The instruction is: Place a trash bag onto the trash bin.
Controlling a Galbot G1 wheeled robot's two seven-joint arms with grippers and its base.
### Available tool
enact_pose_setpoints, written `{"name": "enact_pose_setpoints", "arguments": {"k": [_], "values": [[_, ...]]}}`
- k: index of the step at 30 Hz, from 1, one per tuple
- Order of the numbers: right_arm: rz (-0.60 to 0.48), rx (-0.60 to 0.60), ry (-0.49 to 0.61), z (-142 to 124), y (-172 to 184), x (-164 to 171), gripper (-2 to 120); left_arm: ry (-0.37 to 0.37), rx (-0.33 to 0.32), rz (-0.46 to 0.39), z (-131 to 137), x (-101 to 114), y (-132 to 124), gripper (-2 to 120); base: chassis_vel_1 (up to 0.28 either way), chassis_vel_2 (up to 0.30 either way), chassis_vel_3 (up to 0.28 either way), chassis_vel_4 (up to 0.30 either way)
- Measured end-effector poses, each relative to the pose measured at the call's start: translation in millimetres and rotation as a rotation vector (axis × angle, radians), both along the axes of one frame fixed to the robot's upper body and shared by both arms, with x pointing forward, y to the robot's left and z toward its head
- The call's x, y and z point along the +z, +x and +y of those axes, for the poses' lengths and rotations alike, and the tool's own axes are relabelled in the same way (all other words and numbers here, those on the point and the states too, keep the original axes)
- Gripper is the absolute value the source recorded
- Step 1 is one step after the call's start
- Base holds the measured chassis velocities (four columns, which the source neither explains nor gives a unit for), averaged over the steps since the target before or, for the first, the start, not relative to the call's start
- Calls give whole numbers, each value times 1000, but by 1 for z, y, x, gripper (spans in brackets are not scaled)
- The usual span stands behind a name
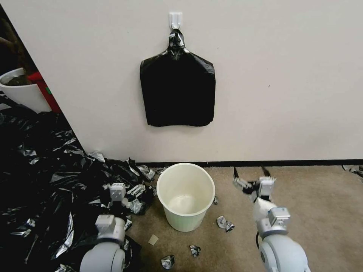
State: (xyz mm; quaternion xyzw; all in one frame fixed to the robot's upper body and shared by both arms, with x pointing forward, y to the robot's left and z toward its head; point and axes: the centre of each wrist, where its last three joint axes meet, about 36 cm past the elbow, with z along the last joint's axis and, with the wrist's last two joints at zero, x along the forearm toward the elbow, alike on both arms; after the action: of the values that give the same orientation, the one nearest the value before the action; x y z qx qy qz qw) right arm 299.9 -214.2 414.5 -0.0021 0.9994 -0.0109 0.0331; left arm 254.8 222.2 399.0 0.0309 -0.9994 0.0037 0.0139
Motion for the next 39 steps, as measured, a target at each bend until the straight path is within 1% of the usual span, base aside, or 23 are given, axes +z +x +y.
{"name": "enact_pose_setpoints", "arguments": {"k": [2,3,6,7,14,15,16,18,19,20,22,23,24,25,26,27,29,30,33,34,36,37,39], "values": [[-38,17,4,4,0,12,100,-44,59,-41,-3,26,-26,100,0,0,0,0],[-38,17,4,4,0,12,100,-44,59,-41,-3,26,-26,100,0,0,0,0],[-59,31,10,7,1,15,100,-18,74,-103,3,33,-29,100,0,0,0,0],[-59,31,10,7,1,15,100,-18,74,-103,3,33,-29,100,0,0,0,0],[-59,50,-6,9,3,8,100,6,42,-157,7,41,-30,100,0,0,0,0],[-76,85,-1,11,7,3,100,8,35,-198,8,41,-30,100,0,0,0,0],[-76,85,-1,11,7,3,100,8,35,-198,8,41,-30,100,0,0,0,0],[-163,166,65,23,23,-6,100,-9,63,-257,7,37,-30,100,0,0,0,0],[-204,214,132,35,36,-12,100,-19,87,-279,7,36,-30,100,0,0,0,0],[-204,214,132,35,36,-12,100,-19,87,-279,7,36,-30,100,0,0,0,0],[-293,356,394,83,85,-17,100,-30,159,-294,8,33,-34,100,0,0,0,0],[-293,356,394,83,85,-17,100,-30,159,-294,8,33,-34,100,0,0,0,0],[-301,391,485,99,100,-13,100,-28,176,-295,9,32,-36,100,0,0,0,0],[-300,445,627,125,124,3,100,-26,192,-305,11,30,-40,100,0,0,0,0],[-300,445,627,125,124,3,100,-26,192,-305,11,30,-40,100,0,0,0,0],[-299,485,721,145,143,18,100,-27,203,-317,13,29,-43,100,0,0,0,0],[-300,499,749,152,149,24,100,-27,205,-320,14,29,-44,100,0,0,0,0],[-306,552,833,177,175,48,100,-26,212,-327,16,27,-47,100,0,0,0,0],[-314,589,894,208,225,76,100,-10,212,-323,20,26,-52,100,0,0,0,0],[-314,589,894,208,225,76,100,-10,212,-323,20,26,-52,100,0,0,0,0],[-325,596,904,218,244,89,100,0,207,-323,22,27,-54,100,0,0,0,0],[-343,597,909,227,260,102,100,7,203,-326,24,29,-55,100,0,0,0,0],[-352,595,909,229,267,108,100,10,202,-327,24,30,-56,100,0,0,0,0]]}}
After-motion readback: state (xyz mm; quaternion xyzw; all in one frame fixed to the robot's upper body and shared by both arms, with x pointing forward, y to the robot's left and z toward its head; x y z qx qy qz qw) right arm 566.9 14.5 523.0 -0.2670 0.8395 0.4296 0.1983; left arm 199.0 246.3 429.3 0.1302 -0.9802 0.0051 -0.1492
